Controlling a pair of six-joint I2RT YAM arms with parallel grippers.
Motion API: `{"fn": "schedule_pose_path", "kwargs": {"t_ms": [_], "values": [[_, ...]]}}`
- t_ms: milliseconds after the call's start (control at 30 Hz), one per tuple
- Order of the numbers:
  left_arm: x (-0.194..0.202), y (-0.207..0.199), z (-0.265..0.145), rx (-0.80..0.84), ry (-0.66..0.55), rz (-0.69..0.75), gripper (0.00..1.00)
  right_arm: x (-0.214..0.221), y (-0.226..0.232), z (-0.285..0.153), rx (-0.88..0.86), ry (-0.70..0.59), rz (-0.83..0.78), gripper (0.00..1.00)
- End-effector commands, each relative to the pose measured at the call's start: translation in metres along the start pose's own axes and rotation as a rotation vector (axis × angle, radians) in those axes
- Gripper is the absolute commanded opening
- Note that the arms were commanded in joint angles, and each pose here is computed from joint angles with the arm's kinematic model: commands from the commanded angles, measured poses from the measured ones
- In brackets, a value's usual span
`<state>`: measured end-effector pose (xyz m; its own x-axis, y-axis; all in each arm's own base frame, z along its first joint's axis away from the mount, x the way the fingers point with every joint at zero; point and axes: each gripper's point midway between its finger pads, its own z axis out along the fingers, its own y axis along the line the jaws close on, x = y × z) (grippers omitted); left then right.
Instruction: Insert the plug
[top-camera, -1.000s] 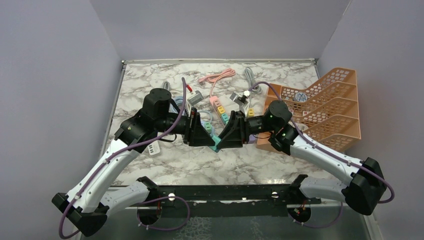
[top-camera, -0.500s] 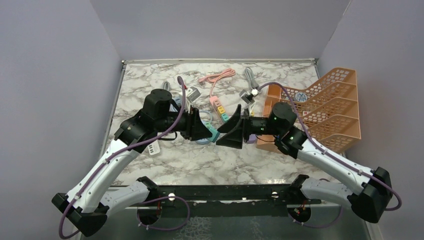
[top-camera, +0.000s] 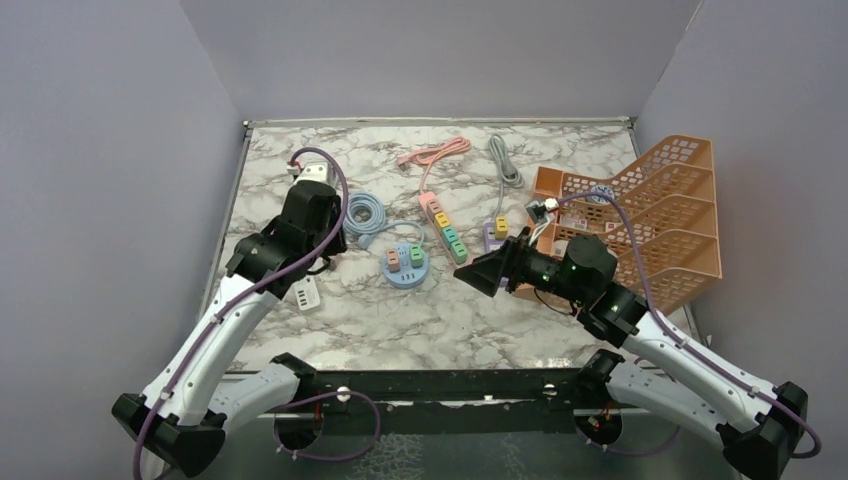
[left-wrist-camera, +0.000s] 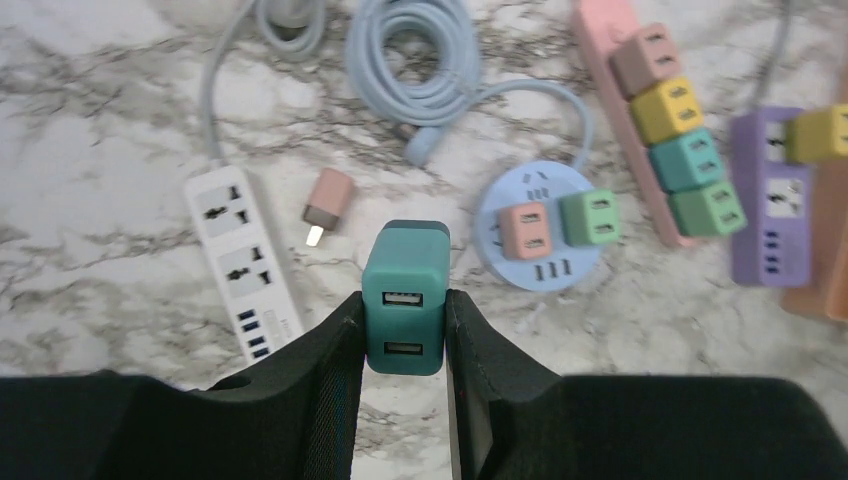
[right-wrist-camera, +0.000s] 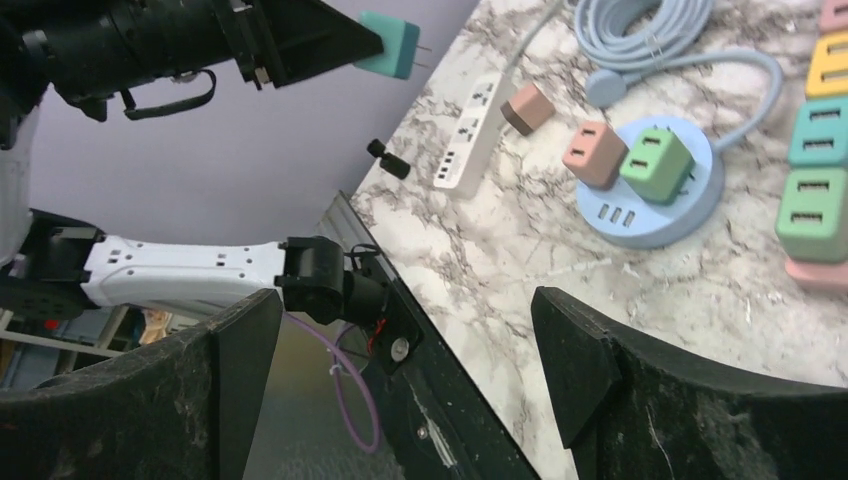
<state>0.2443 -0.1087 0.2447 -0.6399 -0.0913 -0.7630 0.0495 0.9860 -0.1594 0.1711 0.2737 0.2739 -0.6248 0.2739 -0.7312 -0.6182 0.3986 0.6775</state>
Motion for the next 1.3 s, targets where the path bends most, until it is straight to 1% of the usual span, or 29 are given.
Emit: {"fn": "schedule_pose_path", "kwargs": {"t_ms": [0,167,333,400,533,800,900,1000,1167,1267], "values": [[0.011,0.058,0.022,-0.270,0.000,-0.055,0.00,0.011,-0.019,-0.004,0.077,-0.006,0.079,0.94],[0.031,0.079,0.063,-0.307,0.074,-0.148,0.00,0.028,-0.026,-0.003,0.079,0.033,0.153,0.90],[0.042,0.104,0.089,-0.333,0.115,-0.231,0.00,0.045,-0.025,-0.004,0.051,0.088,0.203,0.87],[0.046,0.114,0.095,-0.360,0.138,-0.246,0.00,0.047,-0.024,-0.006,0.039,0.093,0.192,0.87],[0.052,0.133,0.102,-0.404,0.166,-0.267,0.00,0.047,-0.029,-0.009,0.068,0.089,0.167,0.87],[0.048,0.153,0.107,-0.403,0.185,-0.277,0.00,0.053,-0.040,-0.010,0.118,0.111,0.159,0.87],[0.050,0.156,0.108,-0.391,0.203,-0.263,0.00,0.057,-0.051,-0.011,0.169,0.117,0.149,0.86],[0.057,0.153,0.112,-0.364,0.236,-0.256,0.00,0.062,-0.070,-0.015,0.261,0.127,0.129,0.85],[0.064,0.148,0.118,-0.329,0.263,-0.259,0.00,0.067,-0.100,-0.030,0.423,0.141,0.063,0.84],[0.063,0.151,0.121,-0.342,0.269,-0.246,0.00,0.066,-0.114,-0.041,0.504,0.138,0.024,0.84]]}}
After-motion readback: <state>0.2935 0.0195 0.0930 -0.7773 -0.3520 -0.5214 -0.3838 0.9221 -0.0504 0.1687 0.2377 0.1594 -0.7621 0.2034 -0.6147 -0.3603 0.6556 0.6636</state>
